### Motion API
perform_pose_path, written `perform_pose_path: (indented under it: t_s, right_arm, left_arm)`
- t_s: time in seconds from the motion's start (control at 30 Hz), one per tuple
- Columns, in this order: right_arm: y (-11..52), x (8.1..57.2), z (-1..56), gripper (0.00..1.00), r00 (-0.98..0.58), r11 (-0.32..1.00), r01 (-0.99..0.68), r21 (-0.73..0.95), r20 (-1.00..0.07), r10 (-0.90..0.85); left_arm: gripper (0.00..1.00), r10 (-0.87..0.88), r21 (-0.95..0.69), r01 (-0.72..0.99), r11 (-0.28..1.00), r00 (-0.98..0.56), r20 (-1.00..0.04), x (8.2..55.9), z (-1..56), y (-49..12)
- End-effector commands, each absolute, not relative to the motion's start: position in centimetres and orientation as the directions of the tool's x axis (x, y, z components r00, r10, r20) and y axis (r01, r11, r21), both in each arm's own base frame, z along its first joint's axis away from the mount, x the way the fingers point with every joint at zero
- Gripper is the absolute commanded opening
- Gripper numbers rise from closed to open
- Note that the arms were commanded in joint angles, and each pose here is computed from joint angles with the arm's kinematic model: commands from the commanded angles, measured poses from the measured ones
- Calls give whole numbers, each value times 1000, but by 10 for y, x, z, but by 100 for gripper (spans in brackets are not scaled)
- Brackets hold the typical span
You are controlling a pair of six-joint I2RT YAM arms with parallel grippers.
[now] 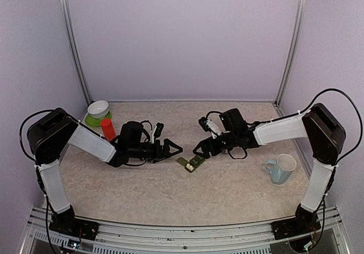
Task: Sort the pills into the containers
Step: Hold the pill container at the center of the board.
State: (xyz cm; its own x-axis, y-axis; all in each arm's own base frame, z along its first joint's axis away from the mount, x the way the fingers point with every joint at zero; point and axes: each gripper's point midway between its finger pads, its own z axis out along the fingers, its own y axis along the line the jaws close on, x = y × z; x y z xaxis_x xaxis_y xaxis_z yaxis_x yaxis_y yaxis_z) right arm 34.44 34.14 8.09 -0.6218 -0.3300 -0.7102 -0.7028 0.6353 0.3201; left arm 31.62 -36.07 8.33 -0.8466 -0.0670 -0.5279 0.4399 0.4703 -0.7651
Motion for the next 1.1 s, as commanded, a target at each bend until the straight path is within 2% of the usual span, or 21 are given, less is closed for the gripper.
perform_pose_path:
  t_s: [0.0,0.33,0.67,1.07]
  right_arm:
    - [342,349,71,78,-652,626,-688,368,-693,-309]
    - [340,349,51,67,-696,619,-660,425,-656,-291]
    - [340,343,37,52,-718,616,-647,449,-632,-294]
    - [335,338,31,47,-728,623,-638,453,-618,-296]
  left_arm:
    - [99,-76,-764,467,445,-831,-552,324,88,-367]
    - [99,-60,-775,450,444,-848,-527,321,74,-371]
    - [99,-48,-788,444,425,-859,-510,314,68,-377]
    - [99,-49,-792,438,426,-862,-504,312,67,-375]
